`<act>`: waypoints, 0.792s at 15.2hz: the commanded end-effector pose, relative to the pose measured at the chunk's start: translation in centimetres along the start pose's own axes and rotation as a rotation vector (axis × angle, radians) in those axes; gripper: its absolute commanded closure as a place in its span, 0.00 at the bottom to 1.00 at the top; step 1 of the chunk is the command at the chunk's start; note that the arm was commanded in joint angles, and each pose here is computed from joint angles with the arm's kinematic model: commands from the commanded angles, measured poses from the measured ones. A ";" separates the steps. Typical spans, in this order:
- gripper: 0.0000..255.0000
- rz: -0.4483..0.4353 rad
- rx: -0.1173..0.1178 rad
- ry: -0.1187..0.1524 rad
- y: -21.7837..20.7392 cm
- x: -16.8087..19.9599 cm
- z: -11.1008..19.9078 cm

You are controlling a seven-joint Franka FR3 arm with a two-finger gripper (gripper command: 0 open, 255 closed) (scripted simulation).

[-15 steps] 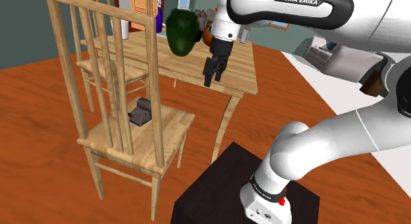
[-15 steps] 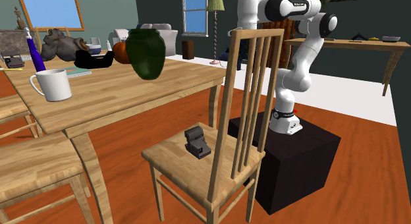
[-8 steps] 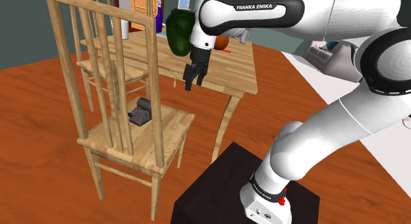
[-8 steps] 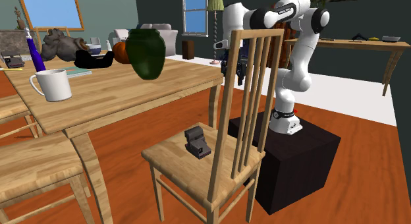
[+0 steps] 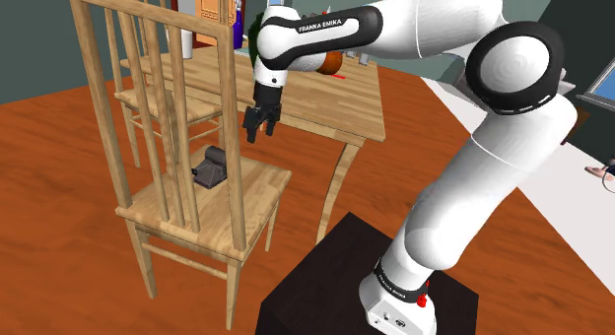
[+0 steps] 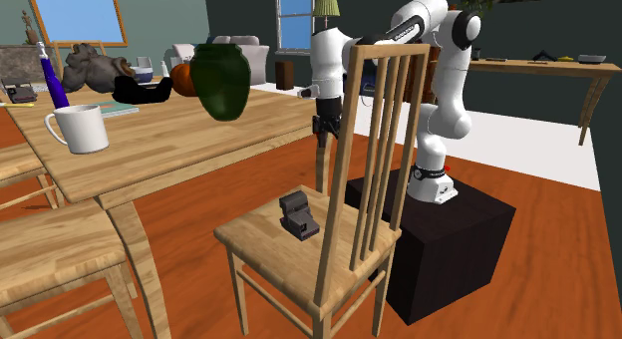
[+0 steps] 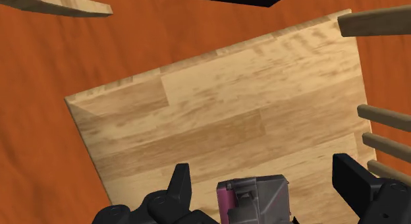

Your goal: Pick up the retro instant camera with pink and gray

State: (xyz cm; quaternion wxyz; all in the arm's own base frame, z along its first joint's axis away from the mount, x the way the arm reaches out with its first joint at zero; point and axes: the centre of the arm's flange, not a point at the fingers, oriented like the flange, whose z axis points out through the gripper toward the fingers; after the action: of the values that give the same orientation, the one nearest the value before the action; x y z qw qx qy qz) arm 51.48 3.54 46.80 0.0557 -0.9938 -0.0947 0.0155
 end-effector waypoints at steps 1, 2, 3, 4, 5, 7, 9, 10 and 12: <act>0.00 -0.006 0.008 0.001 0.2 2.3 1.3; 0.00 -0.009 0.012 0.001 0.2 3.4 2.0; 0.00 -0.011 0.016 0.001 0.3 4.6 2.7; 0.00 -0.014 0.021 0.001 0.4 5.7 3.4; 0.00 -0.017 0.025 0.001 0.4 6.8 4.1; 0.00 -0.023 0.033 0.000 0.5 9.0 5.5; 0.00 -0.028 0.041 0.000 0.6 11.3 6.9; 0.00 -0.031 0.045 0.000 0.6 12.4 7.6; 0.00 -0.037 0.053 0.000 0.7 14.7 9.0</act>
State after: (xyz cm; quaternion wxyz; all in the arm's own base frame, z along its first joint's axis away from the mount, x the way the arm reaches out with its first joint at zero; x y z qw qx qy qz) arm 64.58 6.41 38.30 0.0802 -0.9904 -0.1113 0.0170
